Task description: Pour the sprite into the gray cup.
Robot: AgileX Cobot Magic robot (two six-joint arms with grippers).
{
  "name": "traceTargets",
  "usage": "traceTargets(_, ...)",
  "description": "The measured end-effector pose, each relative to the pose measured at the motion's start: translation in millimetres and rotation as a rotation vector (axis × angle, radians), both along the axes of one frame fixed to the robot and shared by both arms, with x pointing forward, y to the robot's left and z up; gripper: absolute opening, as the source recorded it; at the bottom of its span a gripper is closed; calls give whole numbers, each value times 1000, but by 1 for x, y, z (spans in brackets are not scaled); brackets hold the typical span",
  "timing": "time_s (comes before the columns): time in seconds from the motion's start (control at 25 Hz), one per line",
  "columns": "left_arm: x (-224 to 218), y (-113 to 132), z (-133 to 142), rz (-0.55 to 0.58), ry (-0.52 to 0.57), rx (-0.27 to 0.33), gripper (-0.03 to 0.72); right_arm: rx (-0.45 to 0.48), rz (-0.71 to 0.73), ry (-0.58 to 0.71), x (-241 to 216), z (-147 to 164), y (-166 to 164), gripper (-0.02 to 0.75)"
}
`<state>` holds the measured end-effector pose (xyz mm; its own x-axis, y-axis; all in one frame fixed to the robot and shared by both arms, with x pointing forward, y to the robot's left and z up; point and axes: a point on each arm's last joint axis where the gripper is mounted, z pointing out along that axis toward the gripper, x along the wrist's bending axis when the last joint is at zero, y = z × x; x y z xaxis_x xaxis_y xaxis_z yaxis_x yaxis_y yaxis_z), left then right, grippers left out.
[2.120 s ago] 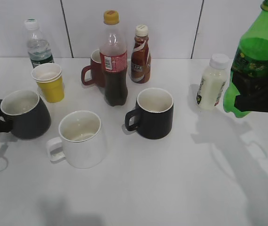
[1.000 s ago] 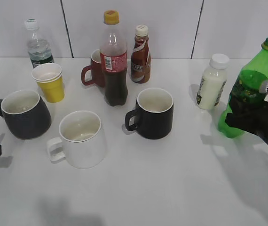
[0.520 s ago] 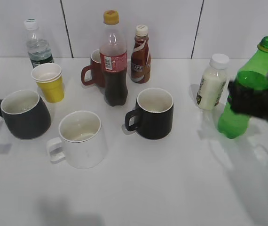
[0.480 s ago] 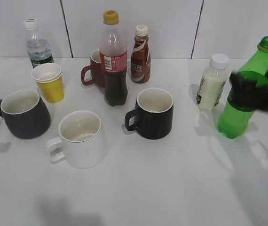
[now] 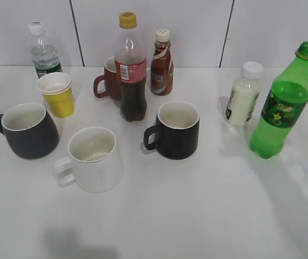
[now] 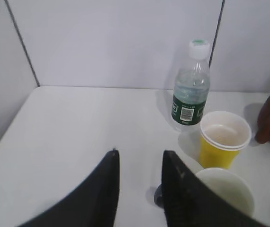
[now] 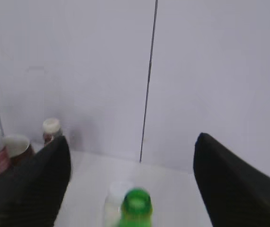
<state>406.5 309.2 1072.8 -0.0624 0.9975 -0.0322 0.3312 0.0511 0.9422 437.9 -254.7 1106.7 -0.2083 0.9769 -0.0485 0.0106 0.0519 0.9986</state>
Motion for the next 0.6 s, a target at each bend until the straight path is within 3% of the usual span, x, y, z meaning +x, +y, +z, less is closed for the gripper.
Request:
traceTargets(0.12, -39, -1, 26, 11, -47, -8, 289, -1, 14, 49, -38, 13, -7, 602)
traceTargets(0.28, -82, -4, 29, 10, -28, -58, 310, -8, 43, 232, -79, 7, -13, 594)
traceTargets(0.6, -142, -5, 5, 29, 199, -40, 313, -90, 75, 655, -151, -28, -26, 587)
